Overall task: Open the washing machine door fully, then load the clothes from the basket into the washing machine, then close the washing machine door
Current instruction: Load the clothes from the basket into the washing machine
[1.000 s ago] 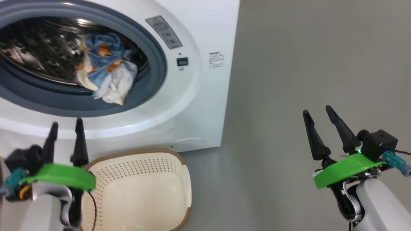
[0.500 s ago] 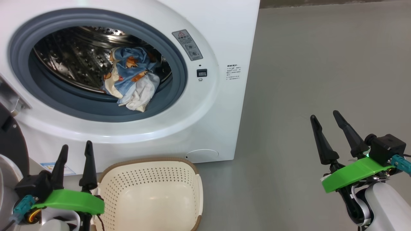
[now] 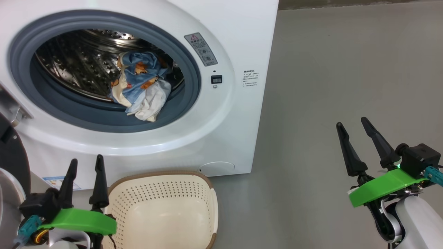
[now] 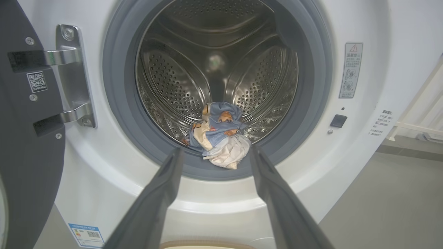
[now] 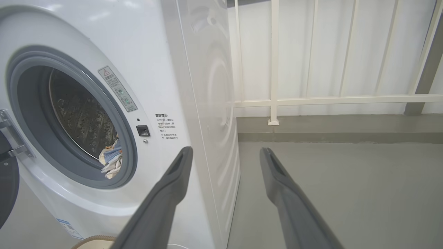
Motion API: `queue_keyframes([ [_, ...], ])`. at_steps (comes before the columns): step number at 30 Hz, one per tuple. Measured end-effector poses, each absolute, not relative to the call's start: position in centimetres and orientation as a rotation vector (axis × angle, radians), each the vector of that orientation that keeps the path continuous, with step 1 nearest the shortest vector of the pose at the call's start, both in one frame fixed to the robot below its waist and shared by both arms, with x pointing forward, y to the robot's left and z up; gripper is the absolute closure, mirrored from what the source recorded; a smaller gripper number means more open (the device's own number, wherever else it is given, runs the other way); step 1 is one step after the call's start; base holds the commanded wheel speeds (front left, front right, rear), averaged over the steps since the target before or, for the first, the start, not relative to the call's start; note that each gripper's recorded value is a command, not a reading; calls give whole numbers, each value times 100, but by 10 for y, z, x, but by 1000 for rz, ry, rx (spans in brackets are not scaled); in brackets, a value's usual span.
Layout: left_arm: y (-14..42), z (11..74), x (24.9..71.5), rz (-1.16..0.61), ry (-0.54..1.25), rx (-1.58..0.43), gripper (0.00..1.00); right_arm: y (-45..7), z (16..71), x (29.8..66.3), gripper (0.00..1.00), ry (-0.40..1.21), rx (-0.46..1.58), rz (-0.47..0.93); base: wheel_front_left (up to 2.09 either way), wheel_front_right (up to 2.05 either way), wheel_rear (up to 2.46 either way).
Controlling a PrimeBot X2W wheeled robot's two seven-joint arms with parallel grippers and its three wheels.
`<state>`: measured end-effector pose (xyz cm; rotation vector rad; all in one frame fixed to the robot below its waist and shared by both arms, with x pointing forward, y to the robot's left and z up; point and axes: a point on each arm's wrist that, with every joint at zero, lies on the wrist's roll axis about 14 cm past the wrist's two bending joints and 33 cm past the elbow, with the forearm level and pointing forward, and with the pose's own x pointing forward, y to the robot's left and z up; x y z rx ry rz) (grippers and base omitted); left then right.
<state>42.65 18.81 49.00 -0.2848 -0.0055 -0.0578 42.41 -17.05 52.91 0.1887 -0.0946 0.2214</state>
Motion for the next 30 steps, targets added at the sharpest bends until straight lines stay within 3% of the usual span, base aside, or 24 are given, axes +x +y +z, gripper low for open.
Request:
queue_keyframes([
  [15, 181, 482, 439, -73, 15, -288, 0, -174, 520, 427, 0, -78, 192, 213, 0, 0, 0],
  [24, 165, 491, 492, -121, -4, -274, 0, -171, 516, 441, 0, -87, 186, 213, 0, 0, 0],
  [30, 161, 470, 531, -136, 77, -237, 0, -167, 515, 455, 0, -102, 204, 212, 0, 0, 0],
])
